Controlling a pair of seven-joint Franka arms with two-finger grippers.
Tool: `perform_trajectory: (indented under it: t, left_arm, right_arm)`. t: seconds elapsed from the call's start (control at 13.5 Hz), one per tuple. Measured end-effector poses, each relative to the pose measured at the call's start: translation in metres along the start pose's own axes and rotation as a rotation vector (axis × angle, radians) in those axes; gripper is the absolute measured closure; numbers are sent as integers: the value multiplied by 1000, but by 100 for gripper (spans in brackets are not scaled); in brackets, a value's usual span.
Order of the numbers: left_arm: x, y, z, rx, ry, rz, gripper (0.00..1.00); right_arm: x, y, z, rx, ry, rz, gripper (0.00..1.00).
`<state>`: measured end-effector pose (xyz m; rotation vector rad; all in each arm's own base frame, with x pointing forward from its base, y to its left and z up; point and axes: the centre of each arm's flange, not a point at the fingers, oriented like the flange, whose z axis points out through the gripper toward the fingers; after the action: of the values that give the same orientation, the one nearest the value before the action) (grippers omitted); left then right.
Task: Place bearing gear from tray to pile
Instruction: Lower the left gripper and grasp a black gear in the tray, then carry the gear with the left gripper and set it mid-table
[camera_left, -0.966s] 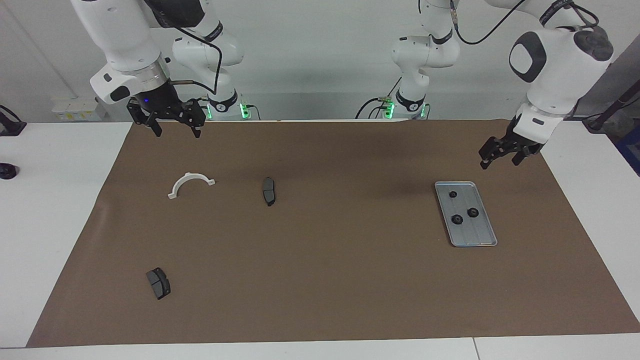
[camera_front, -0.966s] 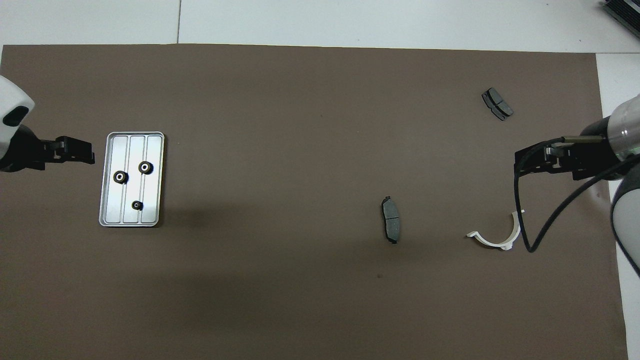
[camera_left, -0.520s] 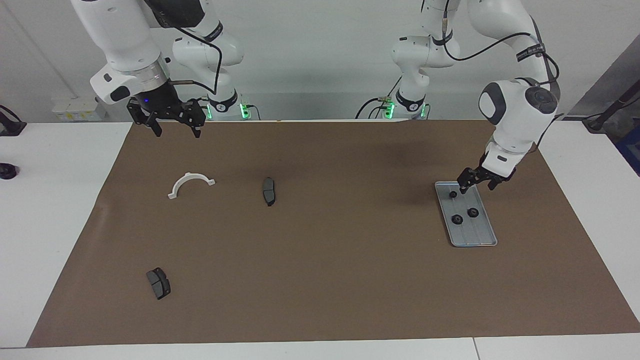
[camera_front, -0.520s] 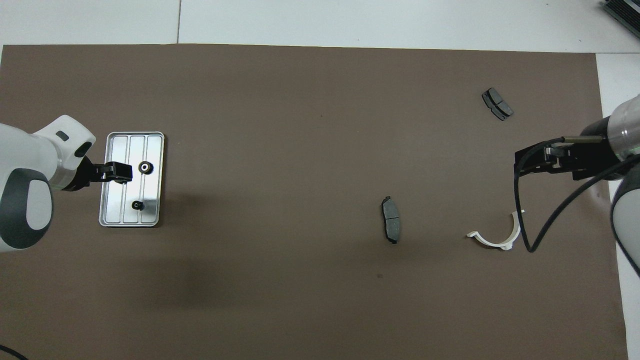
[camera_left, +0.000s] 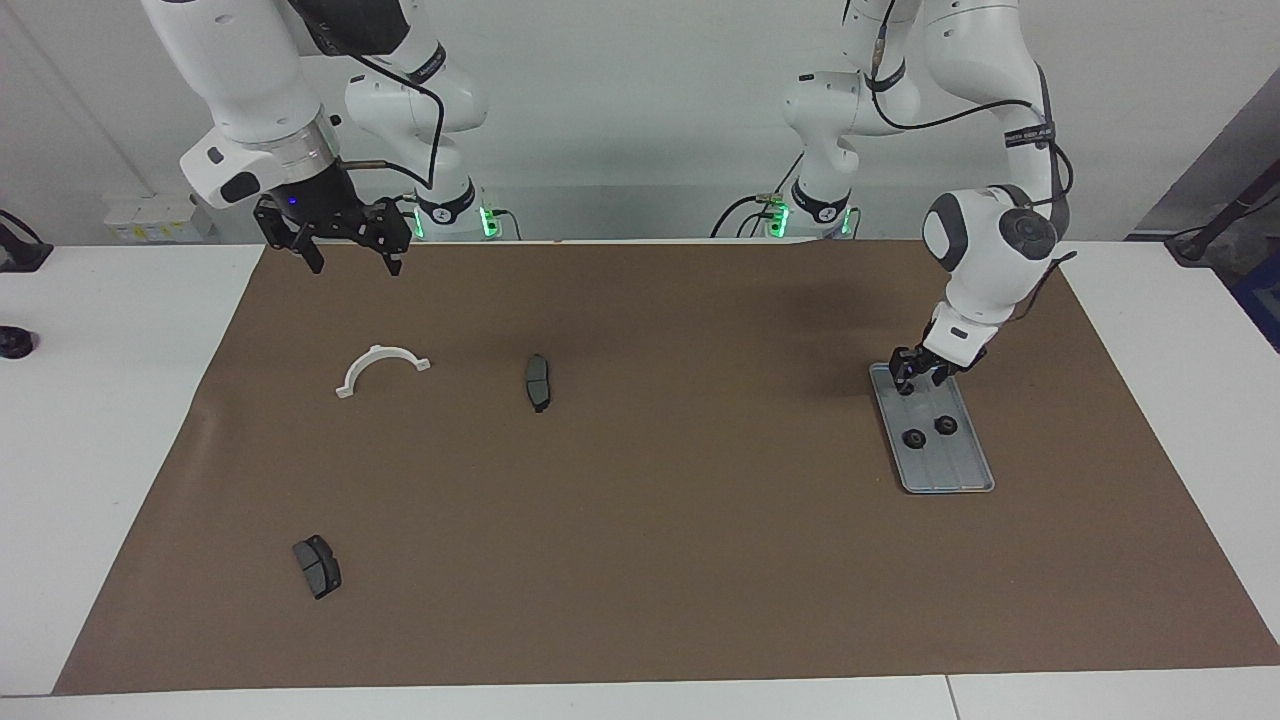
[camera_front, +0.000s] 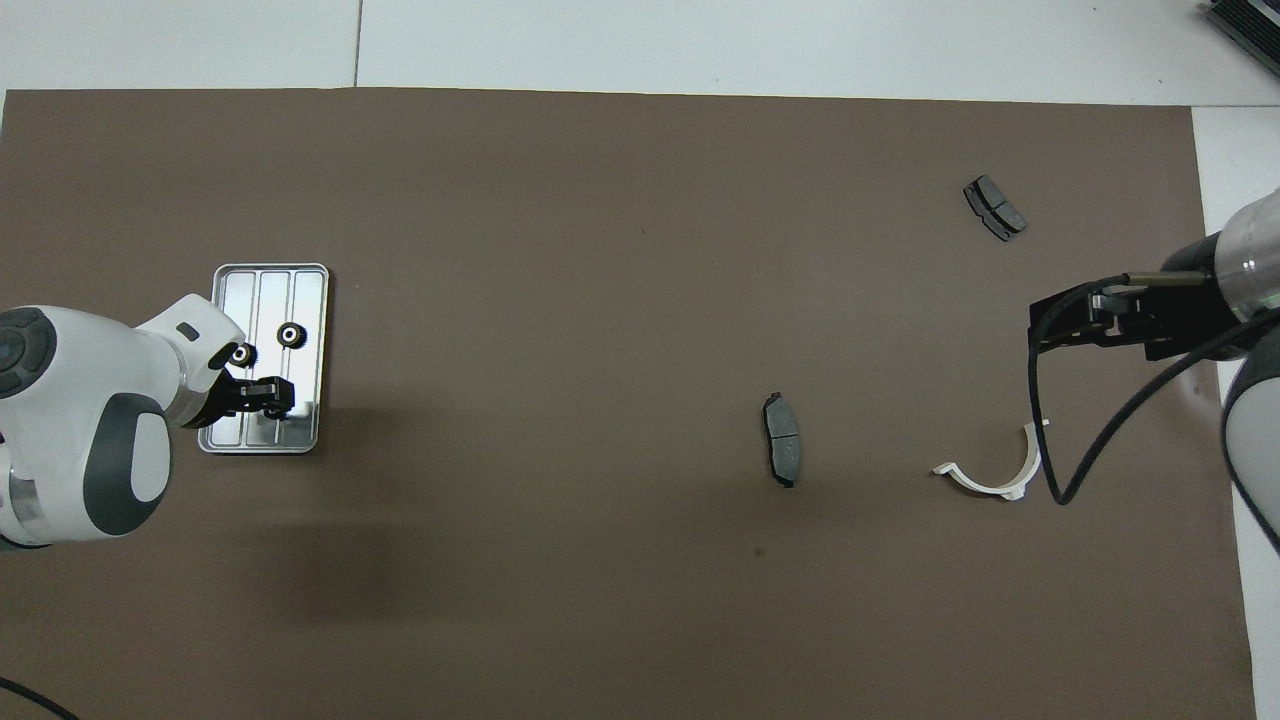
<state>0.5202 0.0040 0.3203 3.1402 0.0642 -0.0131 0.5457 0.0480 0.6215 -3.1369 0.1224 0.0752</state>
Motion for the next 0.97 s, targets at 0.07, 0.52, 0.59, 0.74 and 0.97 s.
perform_trajectory:
  t: [0.07,0.52,0.59,0.74,0.97]
  left_arm:
    - [-1,0,2,0,-1,3,39]
    - [0,1,13,4,2,7,48]
    - [0,1,18,6,1,8,49]
    - [0,3,21,7,-2,11,50]
    - [0,5,21,7,-2,15,55]
  right_arm:
    - [0,0,0,0,0,0,0]
    - [0,0,0,0,0,0,0]
    - [0,0,0,0,0,0,0]
    - [0,0,0,0,0,0,0]
    - [0,0,0,0,0,0,0]
